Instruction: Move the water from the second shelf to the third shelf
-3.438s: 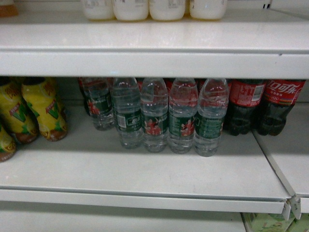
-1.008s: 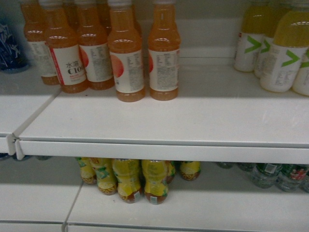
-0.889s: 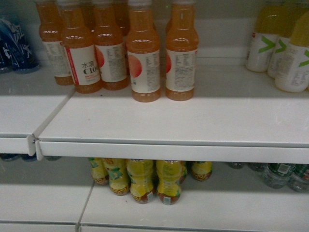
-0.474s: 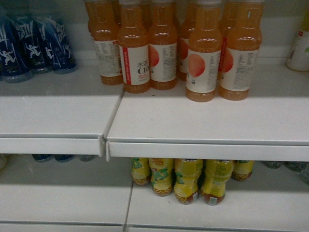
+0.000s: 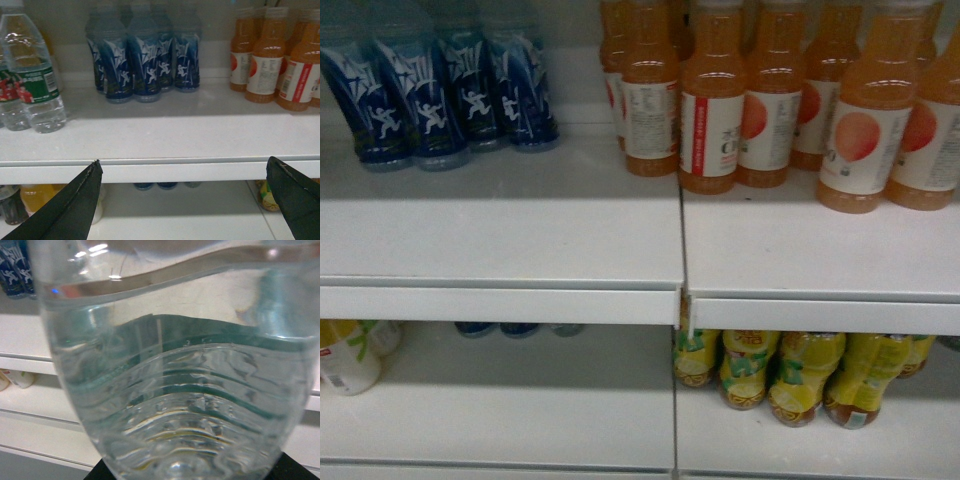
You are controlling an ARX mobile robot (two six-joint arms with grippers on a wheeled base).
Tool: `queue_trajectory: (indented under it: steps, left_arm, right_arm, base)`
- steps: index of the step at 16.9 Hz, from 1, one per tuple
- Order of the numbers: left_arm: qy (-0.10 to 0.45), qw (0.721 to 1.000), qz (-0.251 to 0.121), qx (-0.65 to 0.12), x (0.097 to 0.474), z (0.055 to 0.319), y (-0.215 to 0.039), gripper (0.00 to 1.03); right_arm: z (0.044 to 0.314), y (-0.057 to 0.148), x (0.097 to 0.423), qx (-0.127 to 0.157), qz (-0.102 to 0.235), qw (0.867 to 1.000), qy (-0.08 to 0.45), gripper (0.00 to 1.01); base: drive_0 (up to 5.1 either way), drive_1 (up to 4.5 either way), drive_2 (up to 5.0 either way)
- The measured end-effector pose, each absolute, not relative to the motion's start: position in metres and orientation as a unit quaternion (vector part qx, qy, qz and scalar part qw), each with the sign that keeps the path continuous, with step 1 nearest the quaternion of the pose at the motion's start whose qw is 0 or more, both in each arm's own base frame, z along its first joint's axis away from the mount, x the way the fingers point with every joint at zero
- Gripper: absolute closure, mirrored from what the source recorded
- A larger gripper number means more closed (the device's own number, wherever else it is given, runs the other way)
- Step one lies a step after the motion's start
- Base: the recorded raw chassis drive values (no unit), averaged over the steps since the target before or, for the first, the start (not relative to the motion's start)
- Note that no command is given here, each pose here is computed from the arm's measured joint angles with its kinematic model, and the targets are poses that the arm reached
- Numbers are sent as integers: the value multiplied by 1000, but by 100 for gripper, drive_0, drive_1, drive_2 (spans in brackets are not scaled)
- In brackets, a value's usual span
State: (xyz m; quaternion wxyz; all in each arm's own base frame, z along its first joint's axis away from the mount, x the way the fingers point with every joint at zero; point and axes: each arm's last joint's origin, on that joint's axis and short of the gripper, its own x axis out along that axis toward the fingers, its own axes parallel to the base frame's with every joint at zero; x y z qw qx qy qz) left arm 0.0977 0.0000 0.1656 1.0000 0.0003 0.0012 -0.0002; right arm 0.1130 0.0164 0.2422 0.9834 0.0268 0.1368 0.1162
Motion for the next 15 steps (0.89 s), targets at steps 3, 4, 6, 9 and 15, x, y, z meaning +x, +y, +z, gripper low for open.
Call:
queue_trajectory:
  steps: [3,4,6,9,15]
  left_arm:
    - [2,1000,0,0,98,166,0,5]
    - [1,1000,0,0,98,166,0,5]
    - [0,1000,0,0,98,166,0,5]
    - [1,1000,0,0,98,166,0,5]
    - [1,1000,0,0,98,166,0,5]
  right_arm:
    - [242,16,113,27,117,983,137,62]
    - [242,16,113,27,117,983,137,62]
    - [242,16,113,27,116,983,137,62]
    - [242,16,113,27,117,983,138,62]
    - [242,16,113,27,116,983,138,62]
  base:
    - [-515,231,231]
    - [-516,229,229]
    - [-516,229,229]
    - [-516,229,229]
    - [-516,229,229]
